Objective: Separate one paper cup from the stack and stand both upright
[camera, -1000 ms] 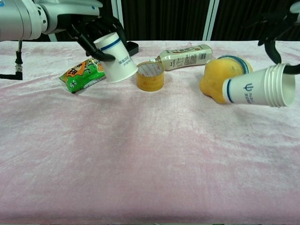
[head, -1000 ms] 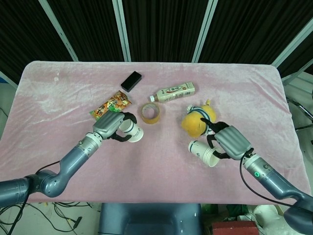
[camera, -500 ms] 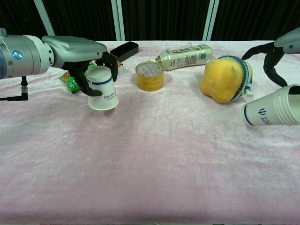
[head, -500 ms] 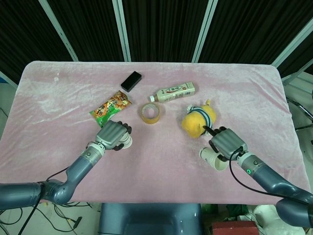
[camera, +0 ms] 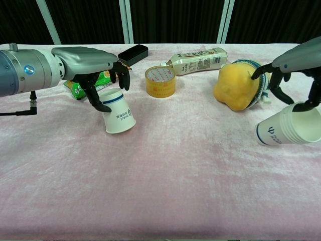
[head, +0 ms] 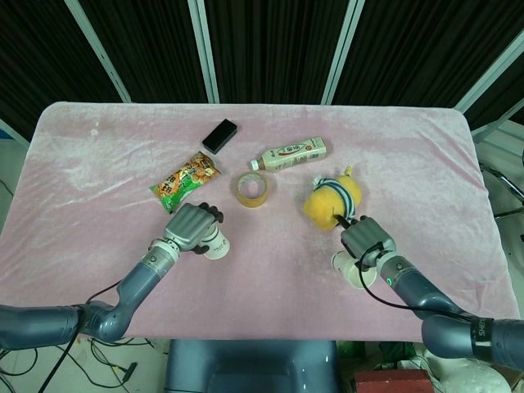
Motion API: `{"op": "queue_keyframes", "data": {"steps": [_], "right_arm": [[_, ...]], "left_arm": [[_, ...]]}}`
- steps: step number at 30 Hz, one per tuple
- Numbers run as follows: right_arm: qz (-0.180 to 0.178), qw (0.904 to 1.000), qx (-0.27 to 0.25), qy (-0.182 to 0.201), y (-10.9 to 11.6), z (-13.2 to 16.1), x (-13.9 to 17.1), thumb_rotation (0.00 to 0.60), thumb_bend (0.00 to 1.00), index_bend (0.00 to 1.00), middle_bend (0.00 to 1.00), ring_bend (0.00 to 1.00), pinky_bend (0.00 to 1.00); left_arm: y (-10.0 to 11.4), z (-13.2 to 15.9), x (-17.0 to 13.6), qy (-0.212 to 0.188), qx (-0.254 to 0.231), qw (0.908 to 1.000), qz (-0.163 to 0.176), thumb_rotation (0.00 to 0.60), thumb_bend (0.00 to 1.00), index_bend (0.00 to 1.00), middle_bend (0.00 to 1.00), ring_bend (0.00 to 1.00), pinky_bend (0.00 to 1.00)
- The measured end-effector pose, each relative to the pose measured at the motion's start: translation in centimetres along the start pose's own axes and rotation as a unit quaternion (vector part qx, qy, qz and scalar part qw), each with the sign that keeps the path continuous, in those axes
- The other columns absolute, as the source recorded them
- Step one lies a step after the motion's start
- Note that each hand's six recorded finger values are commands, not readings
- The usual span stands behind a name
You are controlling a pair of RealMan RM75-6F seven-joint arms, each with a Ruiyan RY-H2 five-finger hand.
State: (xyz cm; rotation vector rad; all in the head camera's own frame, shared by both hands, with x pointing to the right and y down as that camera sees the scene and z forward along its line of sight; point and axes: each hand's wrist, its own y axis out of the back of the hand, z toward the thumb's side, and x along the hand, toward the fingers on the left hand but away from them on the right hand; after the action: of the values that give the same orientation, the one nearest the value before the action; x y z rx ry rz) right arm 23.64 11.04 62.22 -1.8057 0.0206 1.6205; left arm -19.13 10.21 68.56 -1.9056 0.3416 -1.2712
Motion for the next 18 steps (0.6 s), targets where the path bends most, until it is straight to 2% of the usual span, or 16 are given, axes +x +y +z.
{"op": "queue_keyframes", "data": {"steps": [3,11,14,18], "right_arm": [[0.007,1.0,0.007,-0.001,-0.3,0.7,-0.5,0.6,0.42,0.71,0.0,0.2,0.2],[-0.005,1.0,0.0,-0.005,0.1,1.1,-0.9,0.6,0.38,0.32,0.0,0.18,0.2],[-0.004,1.0,-0.003,-0.007,0.0,1.0,-0.9,0.6,0.36,0.22,0.0,0.17,0.2],[-0.002,1.0,-0.003,-0.009,-0.1,1.1,-0.9,0.6,0.33,0.14,0.0,0.17,0.2]], "left_arm": [[-0.4,0.0,0.0,-0.002,-0.006,1.0,0.001,0.6,0.15,0.3,0.27,0.2,0.52],[-0.3,-0.6,-0.2,-0.001,-0.012,0.9999,0.01,0.6,0.15,0.3,0.27,0.2,0.52],[-0.1,-0.9,-0.4,0.002,-0.013,0.9998,0.012,0.6,0.15,0.3,0.27,0.2,0.52],[0.1,-1.1,-0.5,0.003,-0.018,0.9998,0.013,0.6,0.15,0.3,0.27,0.2,0.52]]}}
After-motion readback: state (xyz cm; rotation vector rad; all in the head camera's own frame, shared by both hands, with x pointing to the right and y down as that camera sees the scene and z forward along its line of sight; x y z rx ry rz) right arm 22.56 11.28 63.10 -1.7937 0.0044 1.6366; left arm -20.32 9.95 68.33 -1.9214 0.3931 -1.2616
